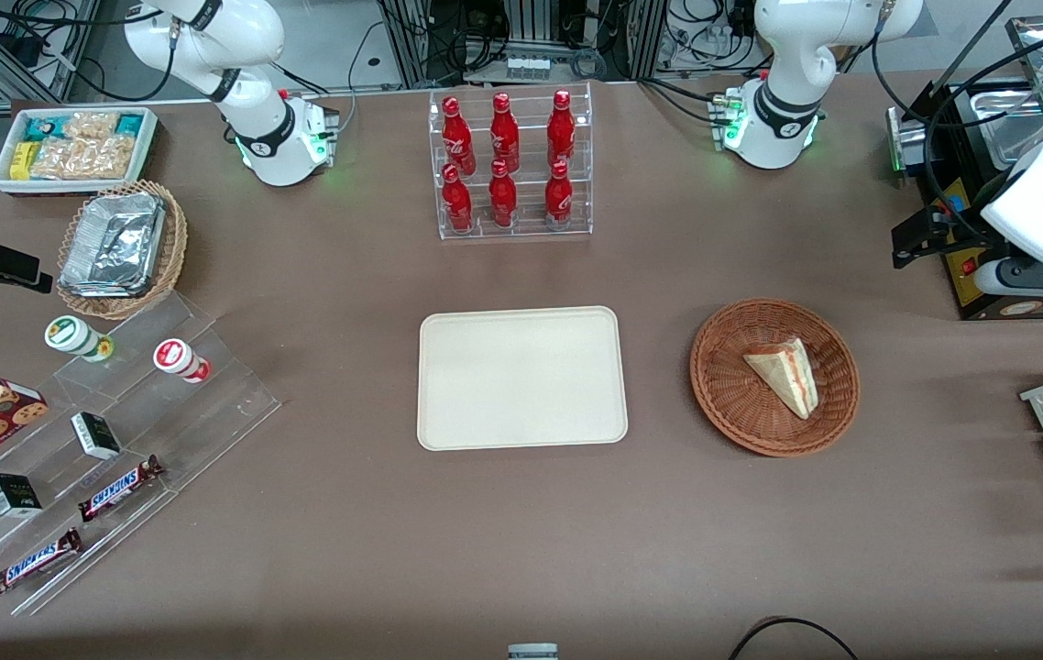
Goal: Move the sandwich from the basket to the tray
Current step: 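Move the left gripper over the wrapped sandwich in the wicker basket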
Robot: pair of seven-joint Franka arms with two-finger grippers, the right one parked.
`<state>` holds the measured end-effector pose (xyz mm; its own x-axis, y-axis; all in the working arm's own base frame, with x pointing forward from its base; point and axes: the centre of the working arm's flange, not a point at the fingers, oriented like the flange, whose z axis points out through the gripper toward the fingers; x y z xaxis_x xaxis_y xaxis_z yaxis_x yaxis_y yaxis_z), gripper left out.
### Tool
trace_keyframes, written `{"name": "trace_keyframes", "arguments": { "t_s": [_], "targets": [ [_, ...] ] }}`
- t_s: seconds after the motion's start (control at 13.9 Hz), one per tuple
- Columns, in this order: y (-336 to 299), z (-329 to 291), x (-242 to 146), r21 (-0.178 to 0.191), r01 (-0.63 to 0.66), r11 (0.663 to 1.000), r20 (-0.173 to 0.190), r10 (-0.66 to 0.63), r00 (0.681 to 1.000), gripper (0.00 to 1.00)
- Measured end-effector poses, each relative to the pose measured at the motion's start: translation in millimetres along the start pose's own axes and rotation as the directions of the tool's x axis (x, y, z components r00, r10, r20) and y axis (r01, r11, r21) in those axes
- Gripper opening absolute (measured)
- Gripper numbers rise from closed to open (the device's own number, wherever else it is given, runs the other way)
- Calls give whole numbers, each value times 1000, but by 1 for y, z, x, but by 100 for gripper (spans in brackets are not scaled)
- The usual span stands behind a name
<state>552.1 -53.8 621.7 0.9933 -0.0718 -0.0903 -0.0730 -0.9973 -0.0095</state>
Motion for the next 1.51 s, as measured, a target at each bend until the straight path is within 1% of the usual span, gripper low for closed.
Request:
{"name": "trace_keyframes", "arguments": {
  "t_s": [0.07, 0.36, 0.43, 0.72, 0.86, 1.15, 1.37, 1.51],
  "targets": [
    [0, 1, 0, 0, 0, 1000, 5, 0, 1000, 100],
    [5, 26, 4, 1, -9, 1000, 48, 9, 999, 100],
    [7, 39, 9, 1, -12, 1000, 50, 11, 999, 100],
    [10, 114, 24, 1, -16, 1000, 32, 16, 999, 100],
    [10, 146, 26, 0, -17, 1000, 16, 17, 1000, 100],
    [11, 206, 21, -3, 4, 1000, -48, -4, 999, 100],
    [10, 242, 7, -11, 62, 998, -98, -63, 993, 100],
    [10, 255, 0, -22, 144, 989, -108, -146, 983, 100]
  ]
}}
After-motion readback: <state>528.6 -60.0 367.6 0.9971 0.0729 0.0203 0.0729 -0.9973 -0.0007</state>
